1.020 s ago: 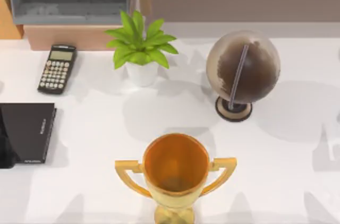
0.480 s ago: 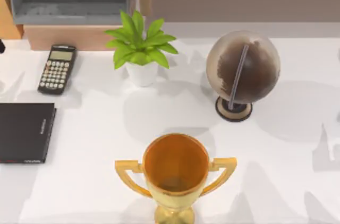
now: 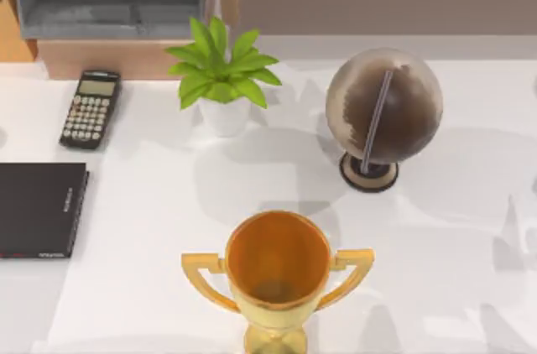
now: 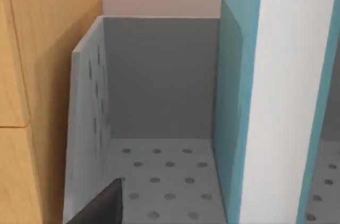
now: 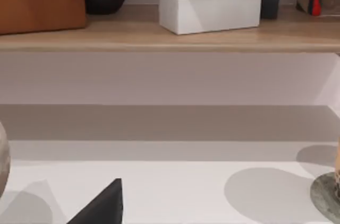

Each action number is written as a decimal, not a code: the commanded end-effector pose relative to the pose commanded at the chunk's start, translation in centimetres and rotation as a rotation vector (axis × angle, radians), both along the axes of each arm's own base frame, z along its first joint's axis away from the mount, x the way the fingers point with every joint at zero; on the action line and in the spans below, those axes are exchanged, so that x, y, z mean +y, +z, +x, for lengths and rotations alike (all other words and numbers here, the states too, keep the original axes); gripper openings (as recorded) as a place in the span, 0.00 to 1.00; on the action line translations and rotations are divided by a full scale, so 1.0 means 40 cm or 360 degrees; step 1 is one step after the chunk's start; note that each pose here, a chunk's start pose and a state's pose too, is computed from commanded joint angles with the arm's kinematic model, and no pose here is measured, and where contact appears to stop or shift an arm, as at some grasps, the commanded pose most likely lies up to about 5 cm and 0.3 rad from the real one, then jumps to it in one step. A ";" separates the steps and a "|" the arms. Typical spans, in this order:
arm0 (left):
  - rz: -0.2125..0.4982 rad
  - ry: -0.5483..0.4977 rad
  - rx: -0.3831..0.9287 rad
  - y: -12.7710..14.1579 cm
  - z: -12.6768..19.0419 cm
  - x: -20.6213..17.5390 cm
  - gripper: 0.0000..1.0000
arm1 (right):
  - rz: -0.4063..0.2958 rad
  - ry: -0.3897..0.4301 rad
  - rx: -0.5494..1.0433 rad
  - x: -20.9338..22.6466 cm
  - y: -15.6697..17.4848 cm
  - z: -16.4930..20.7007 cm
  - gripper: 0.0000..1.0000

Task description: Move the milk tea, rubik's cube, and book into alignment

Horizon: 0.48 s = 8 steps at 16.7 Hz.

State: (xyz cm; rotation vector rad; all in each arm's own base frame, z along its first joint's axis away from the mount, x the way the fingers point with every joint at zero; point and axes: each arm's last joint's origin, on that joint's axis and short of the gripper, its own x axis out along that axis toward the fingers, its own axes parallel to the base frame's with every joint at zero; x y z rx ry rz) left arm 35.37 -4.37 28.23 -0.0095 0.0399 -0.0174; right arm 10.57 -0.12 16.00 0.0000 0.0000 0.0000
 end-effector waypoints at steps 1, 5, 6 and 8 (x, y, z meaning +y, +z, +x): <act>0.0000 0.0000 0.0004 -0.019 0.046 -0.012 1.00 | 0.0000 0.0000 0.0000 0.000 0.000 0.000 1.00; -0.0011 0.0000 -0.0033 -0.073 0.170 -0.048 1.00 | 0.0000 0.0000 0.0000 0.000 0.000 0.000 1.00; -0.0014 0.0001 -0.0044 -0.080 0.186 -0.053 1.00 | 0.0000 0.0000 0.0000 0.000 0.000 0.000 1.00; -0.0017 0.0001 -0.0056 -0.086 0.200 -0.058 1.00 | 0.0000 0.0000 0.0000 0.000 0.000 0.000 1.00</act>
